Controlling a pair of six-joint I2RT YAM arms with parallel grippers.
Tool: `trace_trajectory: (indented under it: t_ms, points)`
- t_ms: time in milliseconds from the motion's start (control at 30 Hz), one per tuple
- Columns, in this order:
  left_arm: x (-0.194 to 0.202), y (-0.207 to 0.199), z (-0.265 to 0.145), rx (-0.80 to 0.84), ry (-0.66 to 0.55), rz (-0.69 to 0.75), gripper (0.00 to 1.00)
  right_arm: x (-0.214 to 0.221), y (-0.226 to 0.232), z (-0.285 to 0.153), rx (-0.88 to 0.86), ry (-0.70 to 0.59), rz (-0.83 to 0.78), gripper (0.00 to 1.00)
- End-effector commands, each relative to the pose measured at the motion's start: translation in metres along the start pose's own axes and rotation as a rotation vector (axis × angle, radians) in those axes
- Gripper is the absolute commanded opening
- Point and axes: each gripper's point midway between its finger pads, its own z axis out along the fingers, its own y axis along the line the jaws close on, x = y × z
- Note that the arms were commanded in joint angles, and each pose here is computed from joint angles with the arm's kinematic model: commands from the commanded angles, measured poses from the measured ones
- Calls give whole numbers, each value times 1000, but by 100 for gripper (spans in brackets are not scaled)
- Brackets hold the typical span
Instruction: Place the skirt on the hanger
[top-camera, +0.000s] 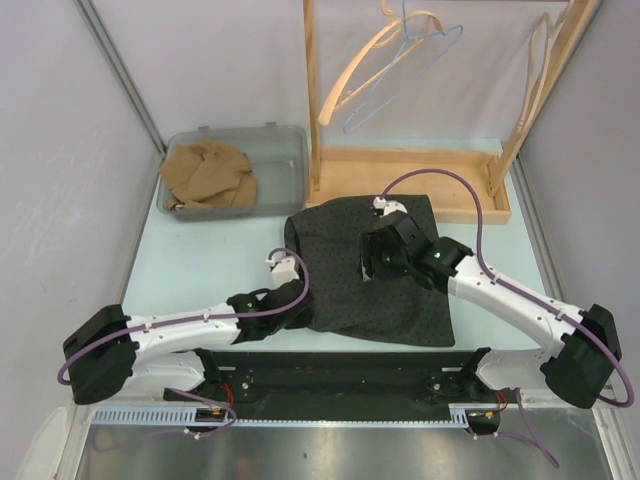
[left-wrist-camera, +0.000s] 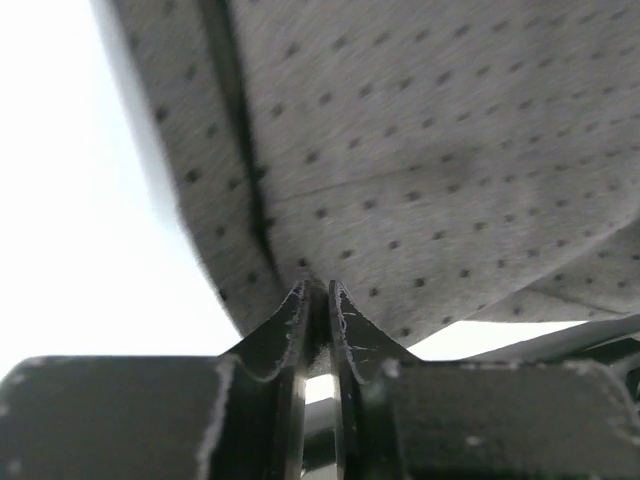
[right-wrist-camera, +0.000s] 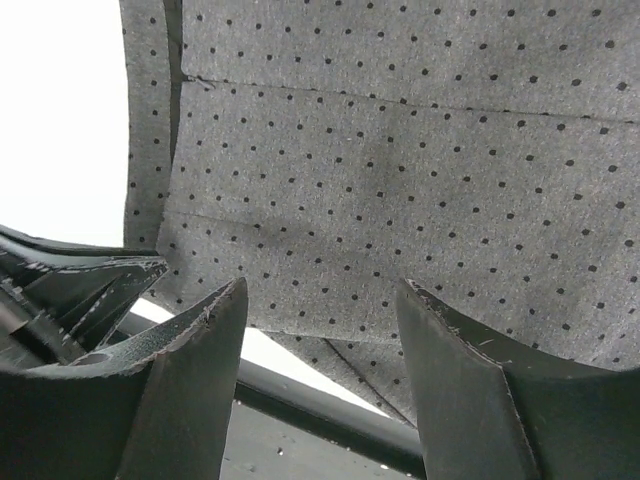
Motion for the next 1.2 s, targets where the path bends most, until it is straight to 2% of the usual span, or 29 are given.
trace_trajectory:
  t_ms: [0,100,233,333,400,500,533,567,733,867,933,1000,1067,1167]
  points:
    - [20,14,-5,-23,79,-65,14,-12,-4,-11,7,-58,31,65]
    - [25,21,-7,-48,100,-60,18,-16,-9,-15,14,-69,35,64]
    - [36,28,-4,-74,140,-55,31,-19,-16,-18,23,-76,39,64]
    - [40,29,-1,-63,148,-64,33,-21,-18,-21,22,-83,45,63]
    - [39,24,-1,-37,140,-72,32,-22,-19,-25,22,-91,47,63]
    - [35,16,-1,-6,132,-56,24,-22,-23,-28,29,-94,45,63]
    - [32,13,-1,2,123,-59,8,-23,-24,-29,30,-97,49,63]
    - [30,12,-2,2,116,-64,0,-23,-24,-30,29,-97,50,63]
    - [9,8,-22,30,31,-119,0,-28,-27,-35,27,-119,55,62]
    - [-18,8,-55,130,-96,-230,0,-33,-31,-35,29,-133,71,63]
    - [-16,16,-59,157,-114,-249,0,-35,-31,-34,25,-137,73,63]
    - [-15,18,-68,204,-113,-310,0,-39,-33,-33,29,-149,82,63]
    - [3,35,-61,163,-71,-332,0,-43,-33,-31,19,-153,89,63]
    - [22,49,-57,124,-11,-298,0,-52,-35,-30,-1,-173,126,63]
